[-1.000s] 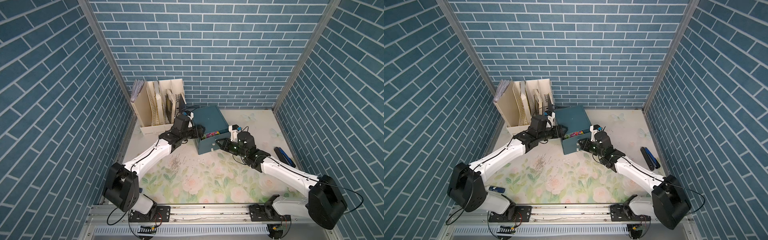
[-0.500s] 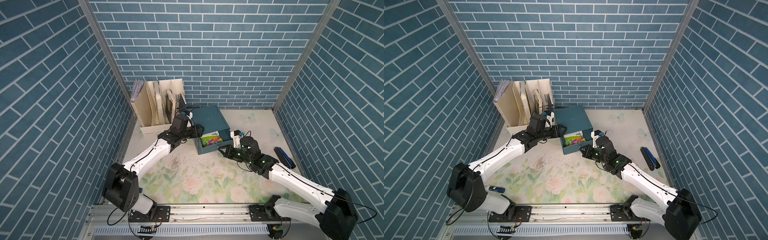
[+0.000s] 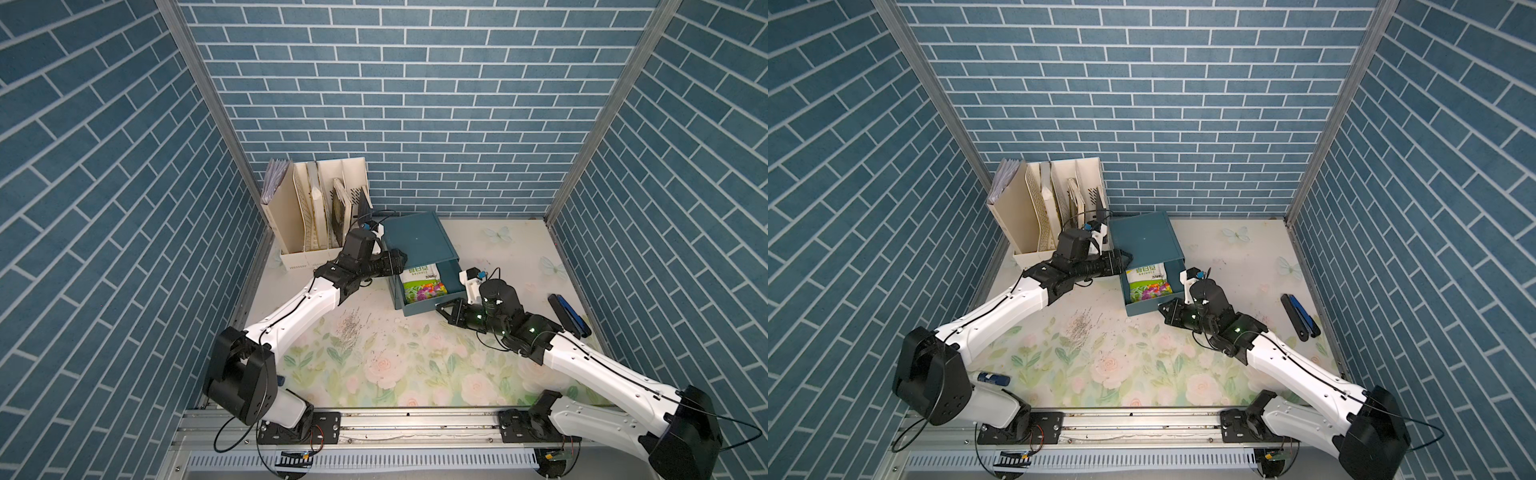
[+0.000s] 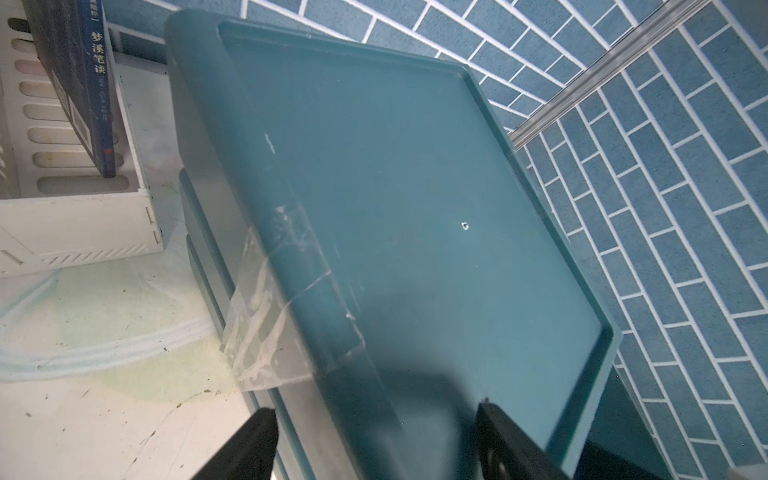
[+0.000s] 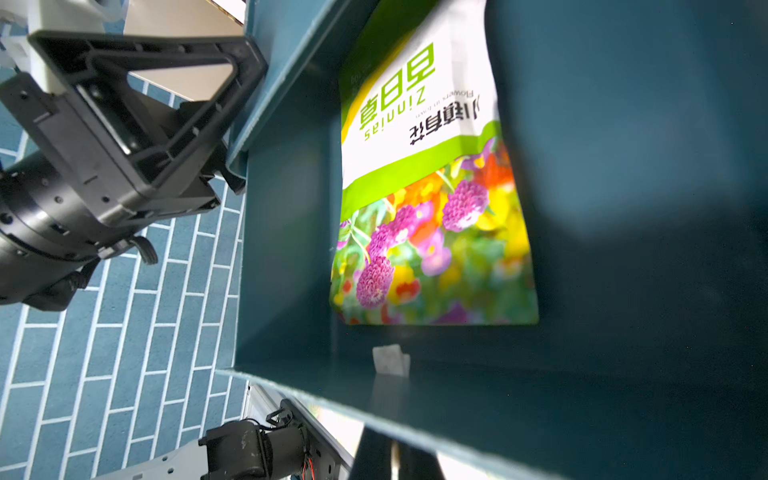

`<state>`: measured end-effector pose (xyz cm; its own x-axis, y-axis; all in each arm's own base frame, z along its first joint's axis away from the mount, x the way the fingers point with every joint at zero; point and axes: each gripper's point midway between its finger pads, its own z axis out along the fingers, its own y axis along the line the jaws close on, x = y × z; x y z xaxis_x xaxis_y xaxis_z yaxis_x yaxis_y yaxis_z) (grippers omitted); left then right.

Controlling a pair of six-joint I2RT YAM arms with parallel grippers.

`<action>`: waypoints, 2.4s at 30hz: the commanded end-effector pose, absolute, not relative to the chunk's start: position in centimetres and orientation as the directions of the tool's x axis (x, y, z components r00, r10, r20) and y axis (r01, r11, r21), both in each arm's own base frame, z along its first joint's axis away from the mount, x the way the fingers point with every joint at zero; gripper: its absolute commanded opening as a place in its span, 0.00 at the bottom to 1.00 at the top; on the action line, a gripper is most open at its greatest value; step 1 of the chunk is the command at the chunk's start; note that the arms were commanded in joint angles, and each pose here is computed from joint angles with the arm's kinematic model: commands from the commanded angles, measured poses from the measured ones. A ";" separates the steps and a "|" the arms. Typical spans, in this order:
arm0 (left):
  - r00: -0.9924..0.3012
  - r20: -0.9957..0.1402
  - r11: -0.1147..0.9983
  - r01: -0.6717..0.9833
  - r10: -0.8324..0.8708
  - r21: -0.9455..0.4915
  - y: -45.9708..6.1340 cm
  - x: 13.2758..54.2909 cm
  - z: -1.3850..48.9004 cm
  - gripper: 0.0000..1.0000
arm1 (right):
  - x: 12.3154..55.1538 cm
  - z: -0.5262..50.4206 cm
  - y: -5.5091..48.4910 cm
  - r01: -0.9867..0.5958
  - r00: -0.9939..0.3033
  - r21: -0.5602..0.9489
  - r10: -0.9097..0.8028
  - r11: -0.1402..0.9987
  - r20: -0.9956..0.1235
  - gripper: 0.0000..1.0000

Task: Take the seed bags out of the drawer
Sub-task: Open the drawer in the storage box, then pick up the seed packet from the drawer.

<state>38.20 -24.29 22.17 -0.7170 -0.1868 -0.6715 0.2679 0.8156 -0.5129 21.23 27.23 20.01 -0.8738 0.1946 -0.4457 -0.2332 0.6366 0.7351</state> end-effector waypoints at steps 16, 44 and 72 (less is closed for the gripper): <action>-0.754 -0.640 0.851 0.235 -0.146 -0.470 -23.0 38.0 20.1 0.79 | 18.0 18.8 26.8 -0.185 -0.907 0.724 0.168 0.664 -0.386 0.00; -0.763 -0.632 0.847 0.240 -0.138 -0.474 -23.0 38.0 20.1 0.79 | 17.7 24.0 25.3 -0.212 -0.870 0.697 0.193 0.685 -0.454 0.62; -0.785 -0.609 0.841 0.250 -0.113 -0.479 -23.5 37.9 19.8 0.79 | 27.6 24.5 25.9 -0.353 -0.876 0.304 -0.198 0.885 -0.441 0.81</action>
